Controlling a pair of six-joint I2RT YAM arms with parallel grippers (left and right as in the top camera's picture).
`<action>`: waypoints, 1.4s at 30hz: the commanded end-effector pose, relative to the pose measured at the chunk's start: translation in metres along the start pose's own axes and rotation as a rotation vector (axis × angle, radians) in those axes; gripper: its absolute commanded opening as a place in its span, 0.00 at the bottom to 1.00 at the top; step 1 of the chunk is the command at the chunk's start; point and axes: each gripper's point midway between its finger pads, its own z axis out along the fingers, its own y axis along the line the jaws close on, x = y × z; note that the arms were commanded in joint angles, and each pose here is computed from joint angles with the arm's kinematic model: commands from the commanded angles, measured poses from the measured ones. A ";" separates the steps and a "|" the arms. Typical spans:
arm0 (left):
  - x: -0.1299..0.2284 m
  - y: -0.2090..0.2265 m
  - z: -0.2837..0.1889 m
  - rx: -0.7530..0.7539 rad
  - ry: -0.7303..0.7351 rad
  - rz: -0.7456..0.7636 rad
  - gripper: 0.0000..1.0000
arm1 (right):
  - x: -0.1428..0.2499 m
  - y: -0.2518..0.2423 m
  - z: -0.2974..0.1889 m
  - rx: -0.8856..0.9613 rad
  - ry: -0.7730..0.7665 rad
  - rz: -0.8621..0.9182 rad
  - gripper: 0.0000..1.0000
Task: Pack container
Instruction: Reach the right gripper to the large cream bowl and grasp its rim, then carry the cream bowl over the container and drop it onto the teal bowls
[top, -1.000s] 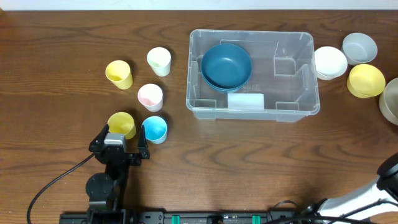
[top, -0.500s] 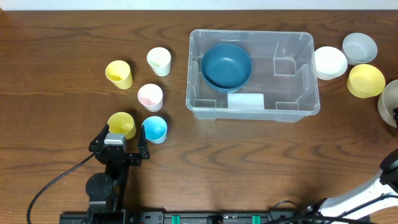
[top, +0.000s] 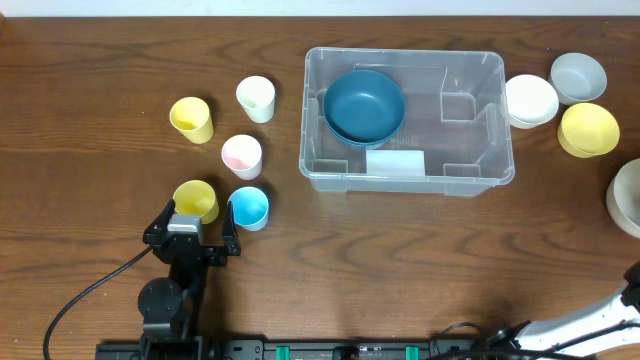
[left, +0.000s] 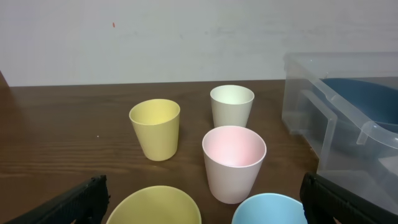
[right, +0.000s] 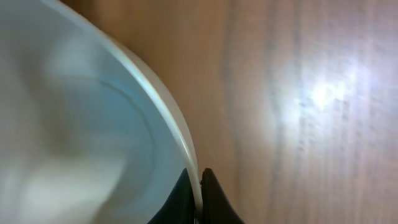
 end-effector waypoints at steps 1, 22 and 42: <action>0.016 0.000 0.001 0.006 0.044 0.009 0.98 | -0.008 -0.018 -0.009 0.034 -0.007 0.065 0.02; 0.016 0.000 0.001 0.006 0.044 0.009 0.98 | 0.210 0.107 -0.375 -1.039 -0.211 -0.612 0.02; 0.016 0.000 0.001 0.006 0.044 0.009 0.98 | 0.513 0.133 -0.185 -0.675 0.182 -1.238 0.02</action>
